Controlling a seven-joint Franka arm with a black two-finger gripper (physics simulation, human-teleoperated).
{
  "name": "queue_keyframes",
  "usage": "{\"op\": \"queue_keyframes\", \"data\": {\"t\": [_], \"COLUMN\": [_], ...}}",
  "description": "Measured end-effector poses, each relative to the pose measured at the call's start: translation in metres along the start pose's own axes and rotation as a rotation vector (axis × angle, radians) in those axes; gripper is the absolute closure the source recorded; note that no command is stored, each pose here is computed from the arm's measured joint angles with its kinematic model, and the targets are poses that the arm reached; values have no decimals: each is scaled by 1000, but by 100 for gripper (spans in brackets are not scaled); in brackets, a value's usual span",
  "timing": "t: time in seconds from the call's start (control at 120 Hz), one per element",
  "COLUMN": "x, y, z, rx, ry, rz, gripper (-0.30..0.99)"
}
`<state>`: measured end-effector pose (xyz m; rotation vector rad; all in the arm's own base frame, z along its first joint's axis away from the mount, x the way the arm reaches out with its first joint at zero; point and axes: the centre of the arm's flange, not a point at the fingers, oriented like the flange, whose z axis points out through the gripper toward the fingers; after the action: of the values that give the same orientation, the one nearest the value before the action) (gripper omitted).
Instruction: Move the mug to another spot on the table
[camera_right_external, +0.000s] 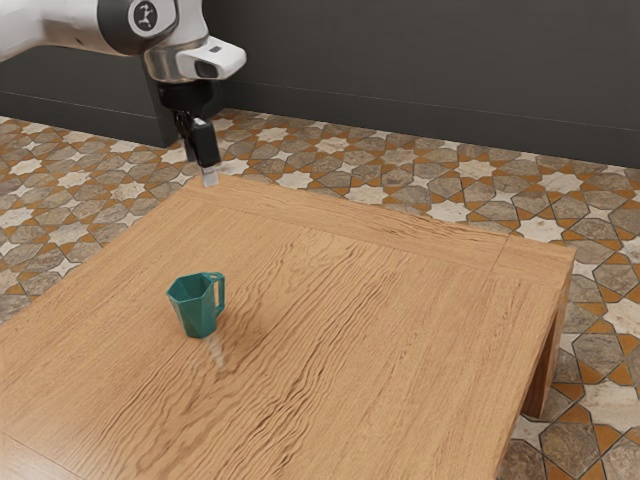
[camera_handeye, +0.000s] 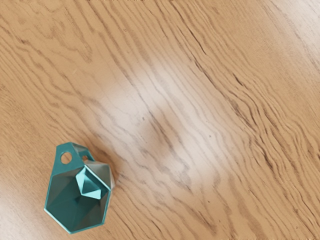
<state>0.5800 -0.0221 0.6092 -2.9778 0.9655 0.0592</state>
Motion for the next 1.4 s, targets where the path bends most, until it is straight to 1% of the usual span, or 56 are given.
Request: {"op": "queue_keyframes", "data": {"t": [0.342,0.55,0.658,0.725,0.783,0.867,0.958,1.067,1.175,1.292,1.4], "x": [0,-19,-17,-17,-17,-17,-18,-18,-14,-6,-5], "y": [-2,-29,-34,-37,-40,-44,-57,-71,-73,-73,-85], "z": [3,30,56,65,67,77,107,129,152,184,205], "rx": [-1,-32,-49,-51,-28,-2,17,47,65,90,107], "ry": [-3,-41,-76,-87,-99,-100,-90,-64,-41,-48,-46], "rz": [91,-59,-114,-145,-165,-203,-253,-300,-322,-310,-318], "gripper": [0,0,0,0,0,0,0,0,0,0,0]}}
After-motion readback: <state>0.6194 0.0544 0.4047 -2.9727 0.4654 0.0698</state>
